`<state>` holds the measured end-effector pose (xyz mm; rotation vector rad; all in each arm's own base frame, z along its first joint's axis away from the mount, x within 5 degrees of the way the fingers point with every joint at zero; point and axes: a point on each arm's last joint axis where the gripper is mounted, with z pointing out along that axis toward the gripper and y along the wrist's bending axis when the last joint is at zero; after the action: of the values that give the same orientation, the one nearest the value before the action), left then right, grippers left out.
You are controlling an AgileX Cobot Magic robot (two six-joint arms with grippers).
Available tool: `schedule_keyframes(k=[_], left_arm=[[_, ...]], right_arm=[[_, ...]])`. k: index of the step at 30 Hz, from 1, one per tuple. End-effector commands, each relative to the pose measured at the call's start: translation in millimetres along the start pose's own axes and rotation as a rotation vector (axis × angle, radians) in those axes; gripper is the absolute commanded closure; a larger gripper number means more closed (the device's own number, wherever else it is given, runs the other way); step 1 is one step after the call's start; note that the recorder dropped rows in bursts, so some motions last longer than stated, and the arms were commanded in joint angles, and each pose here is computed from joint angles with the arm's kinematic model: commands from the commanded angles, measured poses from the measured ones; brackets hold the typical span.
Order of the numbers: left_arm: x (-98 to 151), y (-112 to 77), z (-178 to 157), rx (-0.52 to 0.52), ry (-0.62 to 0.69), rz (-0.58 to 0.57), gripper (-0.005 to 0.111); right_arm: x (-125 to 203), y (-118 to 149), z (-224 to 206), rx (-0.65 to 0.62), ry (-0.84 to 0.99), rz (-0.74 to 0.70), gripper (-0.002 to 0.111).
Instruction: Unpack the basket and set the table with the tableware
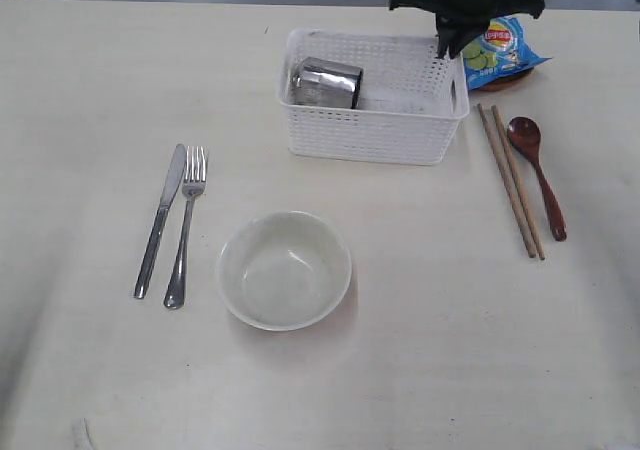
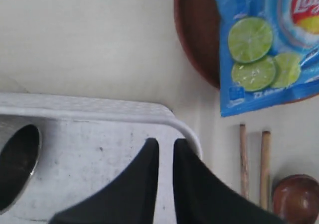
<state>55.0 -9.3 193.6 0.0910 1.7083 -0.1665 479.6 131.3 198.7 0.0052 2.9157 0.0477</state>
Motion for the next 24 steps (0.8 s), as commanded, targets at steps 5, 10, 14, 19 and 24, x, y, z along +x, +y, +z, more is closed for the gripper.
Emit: schedule_keyframes(k=[5,10,14,19,24], left_arm=[[0,-0.3,0,0.004,-0.011,-0.011,0.107],[0,-0.3,0,0.004,-0.011,-0.011,0.107],[0,-0.3,0,0.004,-0.011,-0.011,0.107],[0,-0.3,0,0.004,-0.011,-0.011,0.107],[0,-0.3,0,0.004,-0.011,-0.011,0.107]], right_arm=[[-1,41,-27,-0.266,-0.020,-0.027,0.080],[3,51,-21,-0.296,0.007,-0.021,0.061],[4,54,-7,-0.323,0.048,0.015,0.060],[6,55,9,-0.339,0.088,0.031,0.060],[9,57,27,-0.354,0.131,0.046,0.060]])
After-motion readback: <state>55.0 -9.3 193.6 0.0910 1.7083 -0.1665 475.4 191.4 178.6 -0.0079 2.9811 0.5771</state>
